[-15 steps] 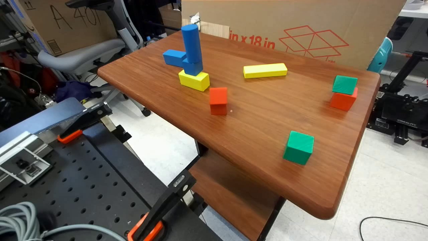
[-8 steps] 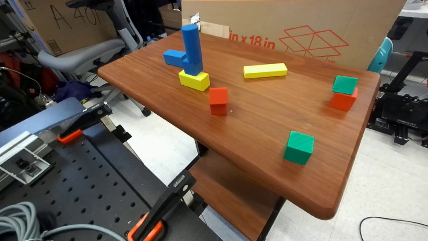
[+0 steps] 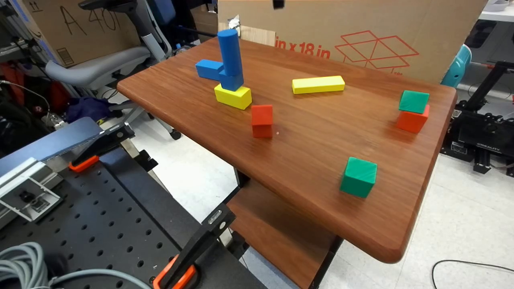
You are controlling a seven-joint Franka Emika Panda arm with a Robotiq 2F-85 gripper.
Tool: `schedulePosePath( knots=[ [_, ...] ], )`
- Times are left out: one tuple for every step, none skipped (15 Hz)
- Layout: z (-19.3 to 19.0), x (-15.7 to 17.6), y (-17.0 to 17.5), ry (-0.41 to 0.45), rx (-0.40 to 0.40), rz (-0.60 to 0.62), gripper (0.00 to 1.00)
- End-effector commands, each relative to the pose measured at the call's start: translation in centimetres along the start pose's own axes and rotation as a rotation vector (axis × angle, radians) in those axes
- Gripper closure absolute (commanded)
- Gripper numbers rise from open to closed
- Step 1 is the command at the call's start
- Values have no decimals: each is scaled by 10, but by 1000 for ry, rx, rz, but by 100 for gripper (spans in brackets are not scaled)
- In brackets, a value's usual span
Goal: Put the orange block on top of the yellow blocks
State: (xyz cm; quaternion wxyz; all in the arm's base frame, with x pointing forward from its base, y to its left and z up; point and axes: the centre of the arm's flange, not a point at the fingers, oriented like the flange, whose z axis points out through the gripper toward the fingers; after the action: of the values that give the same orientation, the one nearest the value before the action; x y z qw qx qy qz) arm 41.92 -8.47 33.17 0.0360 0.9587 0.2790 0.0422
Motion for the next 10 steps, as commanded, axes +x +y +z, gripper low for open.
schedulePosePath(
  knots=[
    [32,27,21,-28,7,-78,0],
    [38,31,23,-36,9,-94,0],
    [45,34,24,-48,9,-107,0],
    [51,38,24,-57,13,-120,0],
    [56,41,24,-67,15,-128,0],
    [61,44,25,-74,21,-136,0],
    [67,46,25,-83,24,-148,0],
    [72,48,25,-90,28,-158,0],
    [77,50,25,-95,29,-160,0],
    [82,52,26,-97,33,-162,0]
  ],
)
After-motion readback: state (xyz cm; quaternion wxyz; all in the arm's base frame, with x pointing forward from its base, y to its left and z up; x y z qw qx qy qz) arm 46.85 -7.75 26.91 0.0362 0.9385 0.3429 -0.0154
